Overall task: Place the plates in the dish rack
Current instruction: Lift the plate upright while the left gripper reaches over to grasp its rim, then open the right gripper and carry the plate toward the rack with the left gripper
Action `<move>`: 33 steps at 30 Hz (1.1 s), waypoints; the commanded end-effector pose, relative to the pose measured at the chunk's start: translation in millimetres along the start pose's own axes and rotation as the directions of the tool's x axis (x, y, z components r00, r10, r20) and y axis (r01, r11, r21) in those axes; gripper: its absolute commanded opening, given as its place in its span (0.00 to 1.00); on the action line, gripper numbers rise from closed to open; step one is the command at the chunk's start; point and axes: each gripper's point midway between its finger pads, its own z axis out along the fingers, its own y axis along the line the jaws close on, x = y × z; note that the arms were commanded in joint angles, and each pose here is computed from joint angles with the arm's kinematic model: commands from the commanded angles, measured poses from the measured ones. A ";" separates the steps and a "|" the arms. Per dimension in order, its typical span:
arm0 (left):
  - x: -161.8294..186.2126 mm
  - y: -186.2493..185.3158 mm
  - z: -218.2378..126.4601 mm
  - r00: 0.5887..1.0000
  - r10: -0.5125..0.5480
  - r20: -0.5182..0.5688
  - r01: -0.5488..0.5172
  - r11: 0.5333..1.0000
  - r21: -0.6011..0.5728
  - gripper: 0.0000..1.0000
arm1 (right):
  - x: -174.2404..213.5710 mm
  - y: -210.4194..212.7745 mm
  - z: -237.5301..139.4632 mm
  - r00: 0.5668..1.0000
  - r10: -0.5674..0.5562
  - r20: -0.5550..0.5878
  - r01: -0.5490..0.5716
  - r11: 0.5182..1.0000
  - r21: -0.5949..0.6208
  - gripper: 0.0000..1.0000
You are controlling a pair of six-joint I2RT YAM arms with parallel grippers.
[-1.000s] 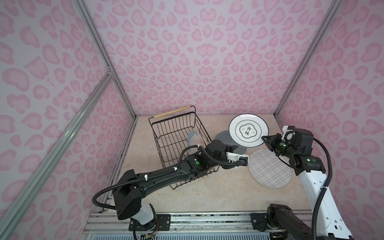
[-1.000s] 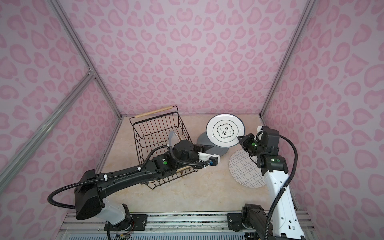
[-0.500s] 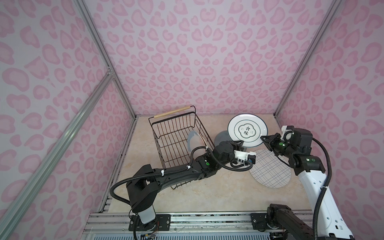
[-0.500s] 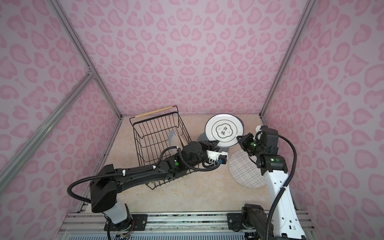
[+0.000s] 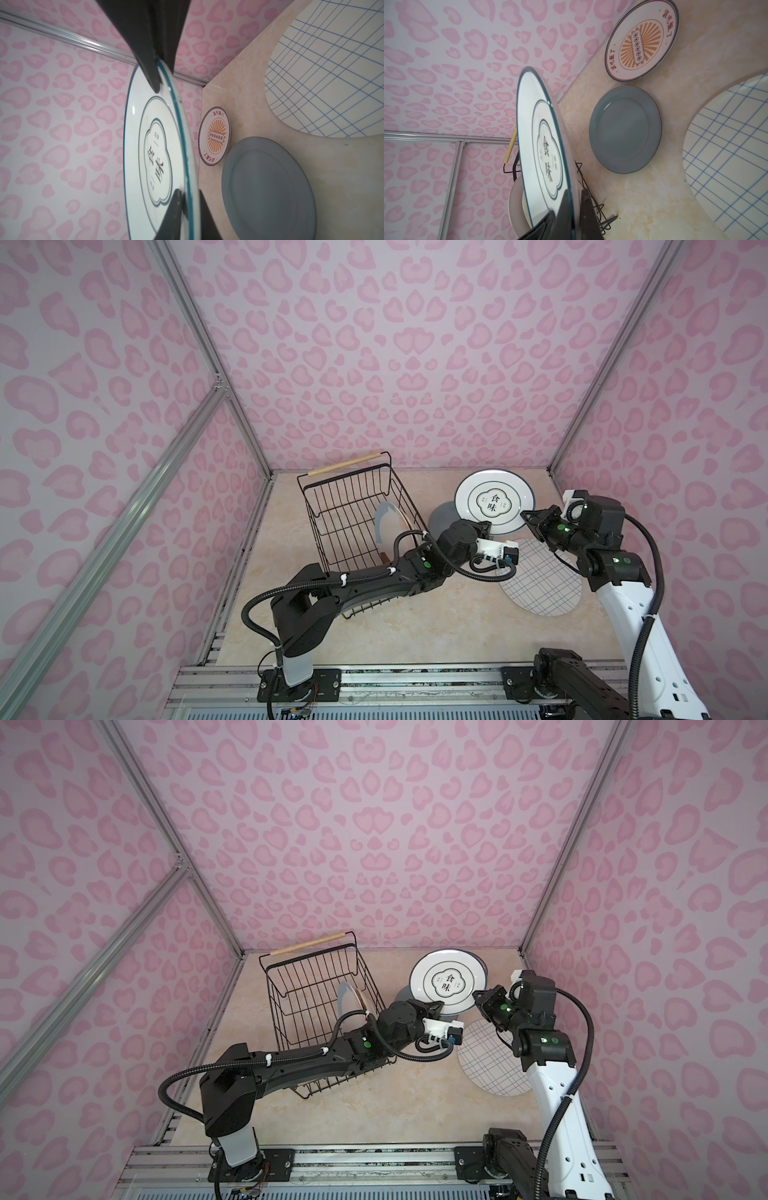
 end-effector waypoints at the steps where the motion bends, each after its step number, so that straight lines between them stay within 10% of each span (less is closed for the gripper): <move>1: -5.8 22.7 2.4 0.999 -0.054 0.002 0.054 0.995 -0.083 0.04 | 3.6 8.7 -0.6 1.000 -0.012 -0.020 0.012 0.999 -0.039 0.00; 7: -11.9 25.3 -3.6 0.998 -0.070 0.000 0.070 0.993 -0.095 0.04 | 1.4 17.9 -4.5 0.999 -0.034 -0.019 0.032 0.998 -0.061 0.00; 14: -13.2 51.4 -24.5 0.984 -0.178 0.002 0.176 0.975 -0.133 0.04 | -3.8 43.8 -11.7 0.996 -0.086 -0.013 0.083 0.986 -0.142 0.56; 21: -11.0 86.1 -40.2 0.943 -0.331 -0.013 0.322 0.926 -0.198 0.04 | -13.8 79.9 -37.8 0.975 -0.211 0.069 0.220 0.961 -0.167 0.82; 33: 6.4 196.5 -146.3 0.623 -0.772 0.130 0.763 0.562 -0.320 0.04 | -15.0 76.1 -57.0 0.945 -0.289 0.153 0.307 0.946 -0.105 0.94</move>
